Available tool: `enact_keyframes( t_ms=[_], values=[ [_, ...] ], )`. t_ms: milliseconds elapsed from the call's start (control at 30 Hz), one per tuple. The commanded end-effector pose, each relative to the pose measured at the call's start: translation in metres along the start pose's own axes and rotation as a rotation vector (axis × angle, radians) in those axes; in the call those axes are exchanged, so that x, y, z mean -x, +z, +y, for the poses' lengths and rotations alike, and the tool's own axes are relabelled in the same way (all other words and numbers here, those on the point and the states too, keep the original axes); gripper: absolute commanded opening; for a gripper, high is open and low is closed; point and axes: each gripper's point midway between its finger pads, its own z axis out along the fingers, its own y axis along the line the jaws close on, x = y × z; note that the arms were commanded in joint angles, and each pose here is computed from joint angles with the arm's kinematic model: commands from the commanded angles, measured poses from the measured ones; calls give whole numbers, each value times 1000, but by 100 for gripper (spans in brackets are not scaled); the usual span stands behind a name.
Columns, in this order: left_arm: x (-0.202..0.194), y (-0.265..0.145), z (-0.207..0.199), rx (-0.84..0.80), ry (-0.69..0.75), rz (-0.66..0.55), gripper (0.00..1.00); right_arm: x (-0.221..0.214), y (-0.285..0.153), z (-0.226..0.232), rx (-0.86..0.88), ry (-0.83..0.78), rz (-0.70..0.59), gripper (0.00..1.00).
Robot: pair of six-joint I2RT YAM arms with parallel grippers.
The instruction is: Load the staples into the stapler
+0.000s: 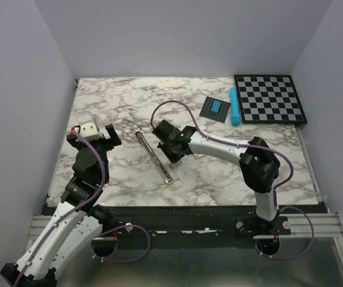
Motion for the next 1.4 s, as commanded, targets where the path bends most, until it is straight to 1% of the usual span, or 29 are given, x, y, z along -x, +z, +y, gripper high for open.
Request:
enact_keyframes(
  t_ms=[0, 100, 233, 333, 567, 933, 1067, 1133, 1233, 1333, 1367],
  values=[
    [2, -1, 0, -6, -12, -6, 99, 6, -21, 1, 20, -2, -37, 17],
    [2, -2, 1, -6, -14, -9, 99, 2, -21, -1, 11, 0, -31, 17],
    [3, -2, 1, -7, -16, -11, 99, -3, -15, 3, 31, -1, -10, 28],
    [3, -2, 1, -7, -15, -10, 99, -7, -7, 7, 48, 4, 2, 31],
    [2, -1, 1, -3, -11, -7, 99, -13, 13, 10, 50, 9, 29, 31],
    [1, -1, 0, -6, -10, -4, 99, -15, 27, 12, 50, 5, 49, 31],
    [0, 0, -1, -9, -8, -2, 99, -18, 32, 11, 43, 2, 60, 29],
    [0, 0, -1, -10, -10, -1, 99, -18, 34, 10, 36, 0, 63, 27],
    [-1, 0, -1, -10, -9, 0, 99, -19, 36, 8, 29, -1, 66, 20],
    [0, 0, -1, -10, -8, -1, 99, -17, 33, 8, 28, -1, 58, 16],
    [1, 0, -1, -11, -9, -3, 99, -16, 30, 8, 27, -1, 52, 13]
  ],
)
